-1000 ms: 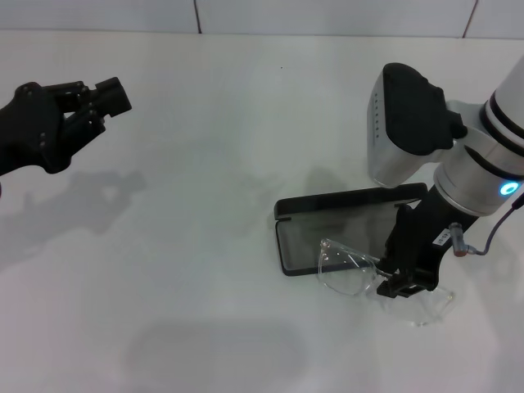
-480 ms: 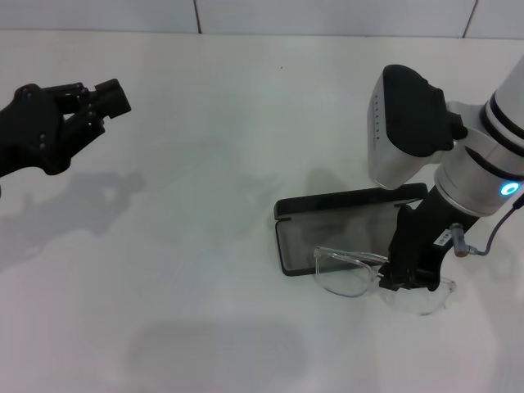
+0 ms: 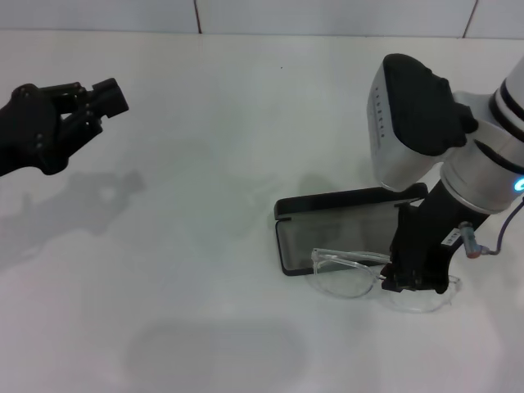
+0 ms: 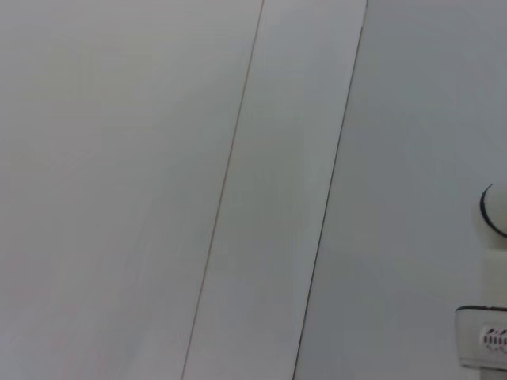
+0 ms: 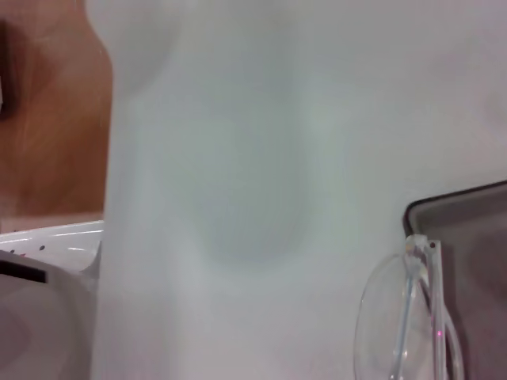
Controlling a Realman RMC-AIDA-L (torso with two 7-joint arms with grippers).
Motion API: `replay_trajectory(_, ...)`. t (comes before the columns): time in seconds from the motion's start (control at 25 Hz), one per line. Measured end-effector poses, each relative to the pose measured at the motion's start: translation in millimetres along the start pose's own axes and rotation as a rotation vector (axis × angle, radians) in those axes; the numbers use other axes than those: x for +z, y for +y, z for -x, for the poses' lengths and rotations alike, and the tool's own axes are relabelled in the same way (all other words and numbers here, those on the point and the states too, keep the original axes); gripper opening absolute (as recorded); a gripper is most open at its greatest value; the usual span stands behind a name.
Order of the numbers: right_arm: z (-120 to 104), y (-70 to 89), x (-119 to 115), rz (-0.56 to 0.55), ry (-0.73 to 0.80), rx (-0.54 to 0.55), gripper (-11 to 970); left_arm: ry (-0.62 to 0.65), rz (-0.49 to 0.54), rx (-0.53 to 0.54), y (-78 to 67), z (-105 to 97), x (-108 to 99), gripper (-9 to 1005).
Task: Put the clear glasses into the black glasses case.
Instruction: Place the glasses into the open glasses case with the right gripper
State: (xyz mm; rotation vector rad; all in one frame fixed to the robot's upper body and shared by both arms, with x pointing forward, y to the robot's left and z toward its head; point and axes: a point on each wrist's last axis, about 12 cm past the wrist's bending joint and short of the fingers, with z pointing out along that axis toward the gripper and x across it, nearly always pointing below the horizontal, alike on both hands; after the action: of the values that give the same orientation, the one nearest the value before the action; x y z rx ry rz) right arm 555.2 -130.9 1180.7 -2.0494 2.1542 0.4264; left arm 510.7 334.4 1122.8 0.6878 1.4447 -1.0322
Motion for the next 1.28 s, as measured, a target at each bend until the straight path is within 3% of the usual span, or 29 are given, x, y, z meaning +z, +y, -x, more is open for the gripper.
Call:
replay_trajectory(0.2,3,6.8,-11,-0.031,0.013,-0.04,50,-0.009,-0.003,0.01,-0.2,2,0,115)
replay_trajectory(0.8,19,1.9,-18,-0.146,0.094,-0.183,54,-0.01,0.005,0.007,-3.4,-3,-3,115)
replay_trajectory(1.28,23,-2.1,-6,-0.17,0.079,-0.31,60,-0.006,0.015,-0.004,-5.3,-7,-7,115)
